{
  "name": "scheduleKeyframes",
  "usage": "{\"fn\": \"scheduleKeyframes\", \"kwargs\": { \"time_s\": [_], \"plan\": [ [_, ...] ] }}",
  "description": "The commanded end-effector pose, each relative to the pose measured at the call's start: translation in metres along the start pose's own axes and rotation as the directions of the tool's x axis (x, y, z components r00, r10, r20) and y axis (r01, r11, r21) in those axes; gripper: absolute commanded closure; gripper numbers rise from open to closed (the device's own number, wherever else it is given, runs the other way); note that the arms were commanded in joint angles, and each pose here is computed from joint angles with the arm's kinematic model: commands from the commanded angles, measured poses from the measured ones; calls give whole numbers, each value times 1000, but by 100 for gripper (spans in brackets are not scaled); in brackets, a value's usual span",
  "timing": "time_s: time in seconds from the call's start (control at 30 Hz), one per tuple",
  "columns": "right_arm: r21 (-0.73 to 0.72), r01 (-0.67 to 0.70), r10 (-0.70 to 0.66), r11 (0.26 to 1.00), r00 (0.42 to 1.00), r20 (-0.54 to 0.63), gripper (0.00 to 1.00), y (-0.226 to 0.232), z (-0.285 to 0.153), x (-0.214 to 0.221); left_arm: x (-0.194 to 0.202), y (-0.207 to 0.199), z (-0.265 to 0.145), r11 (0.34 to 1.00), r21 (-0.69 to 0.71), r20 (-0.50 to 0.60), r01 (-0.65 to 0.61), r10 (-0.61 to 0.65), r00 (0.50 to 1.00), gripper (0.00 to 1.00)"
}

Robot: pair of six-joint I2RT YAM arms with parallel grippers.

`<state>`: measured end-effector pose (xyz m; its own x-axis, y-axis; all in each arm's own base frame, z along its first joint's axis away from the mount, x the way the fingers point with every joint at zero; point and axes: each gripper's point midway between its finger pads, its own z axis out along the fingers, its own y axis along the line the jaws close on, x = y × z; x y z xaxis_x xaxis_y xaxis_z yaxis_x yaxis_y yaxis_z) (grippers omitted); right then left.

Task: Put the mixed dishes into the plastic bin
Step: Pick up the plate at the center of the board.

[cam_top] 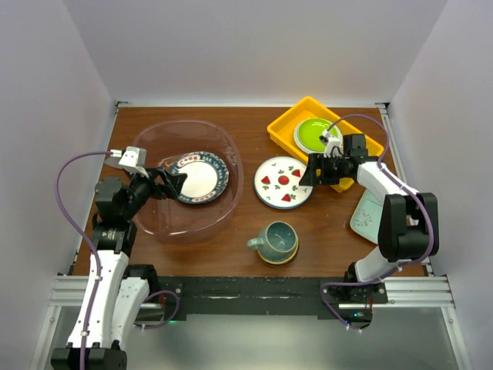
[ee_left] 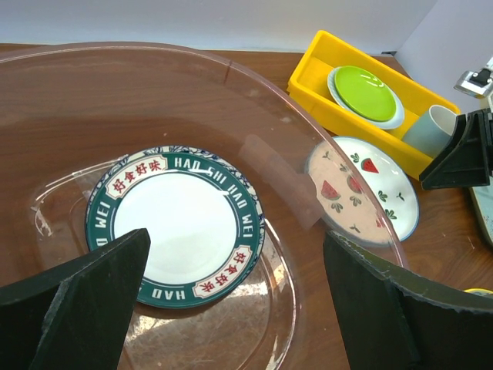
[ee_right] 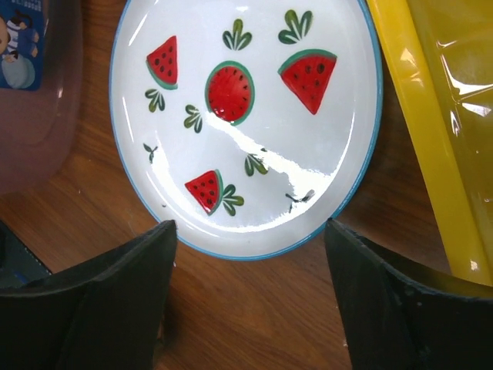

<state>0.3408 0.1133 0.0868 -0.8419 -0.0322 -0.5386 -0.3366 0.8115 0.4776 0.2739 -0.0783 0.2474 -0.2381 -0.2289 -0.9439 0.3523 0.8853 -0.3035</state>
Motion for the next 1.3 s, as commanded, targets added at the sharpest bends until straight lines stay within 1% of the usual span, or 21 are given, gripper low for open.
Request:
{"fn": "scheduleKeyframes", "kwargs": {
  "time_s": [0.0, 0.03, 0.1, 0.27, 0.43, 0.67, 0.77, 0.87, 0.9, 0.93, 1.03, 1.07, 1.13, 1.17, 1.27],
  "plan": [
    [72, -11, 9, 997, 1000, 30, 27, -9, 4, -7, -10, -2, 2, 1000, 15, 39, -24, 24, 999, 0],
    [81, -12, 9, 997, 1000, 30, 31, -10, 5, -7, -10, -2, 2, 1000, 15, 39, -24, 24, 999, 0],
    [112, -9, 6, 994, 1000, 26, 36, -13, 8, -6, -11, -1, 2, 1000, 11, 41, -24, 23, 999, 0],
    [200, 17, -21, 980, 1000, 19, 43, -20, 12, -6, -11, -1, 2, 1000, 11, 41, -23, 22, 999, 0],
    [300, 42, -51, 953, 998, 23, 44, -31, 11, -8, -11, -1, 1, 1000, 11, 43, -25, 25, 999, 0],
    [336, 59, -57, 940, 998, -13, 44, -37, 21, -1, -11, -1, 2, 1000, 11, 43, -25, 25, 999, 0],
    [349, 54, -46, 936, 998, -31, 50, -43, 27, 2, -11, -1, 1, 1000, 11, 43, -25, 25, 999, 0],
    [343, 49, -34, 938, 998, -49, 53, -43, 32, 6, -11, -1, 1, 1000, 11, 43, -24, 23, 999, 0],
    [340, 46, -30, 939, 998, -52, 55, -43, 33, 7, -12, -1, 1, 1000, 11, 45, -26, 25, 999, 0],
    [336, 46, -30, 941, 998, -54, 64, -43, 34, 7, -11, -1, 1, 1000, 11, 45, -26, 25, 999, 0],
    [316, 46, -30, 948, 998, -55, 78, -39, 34, 7, -12, -1, 1, 1000, 12, 46, -27, 26, 999, 0],
    [313, 44, -32, 949, 998, -45, 85, -37, 32, 5, -12, -1, 1, 1000, 11, 45, -24, 24, 999, 0],
    [309, 47, -39, 950, 999, -32, 89, -35, 30, 2, -12, -1, 1, 1000, 11, 45, -24, 24, 999, 0],
    [310, 53, -48, 949, 999, -23, 94, -34, 28, 0, -12, -2, 1, 1000, 15, 45, -27, 26, 999, 0],
    [303, 70, -77, 950, 997, 12, 100, -27, 20, -10, -12, -1, 1, 1000, 12, 46, -27, 26, 999, 0]
  ]
}}
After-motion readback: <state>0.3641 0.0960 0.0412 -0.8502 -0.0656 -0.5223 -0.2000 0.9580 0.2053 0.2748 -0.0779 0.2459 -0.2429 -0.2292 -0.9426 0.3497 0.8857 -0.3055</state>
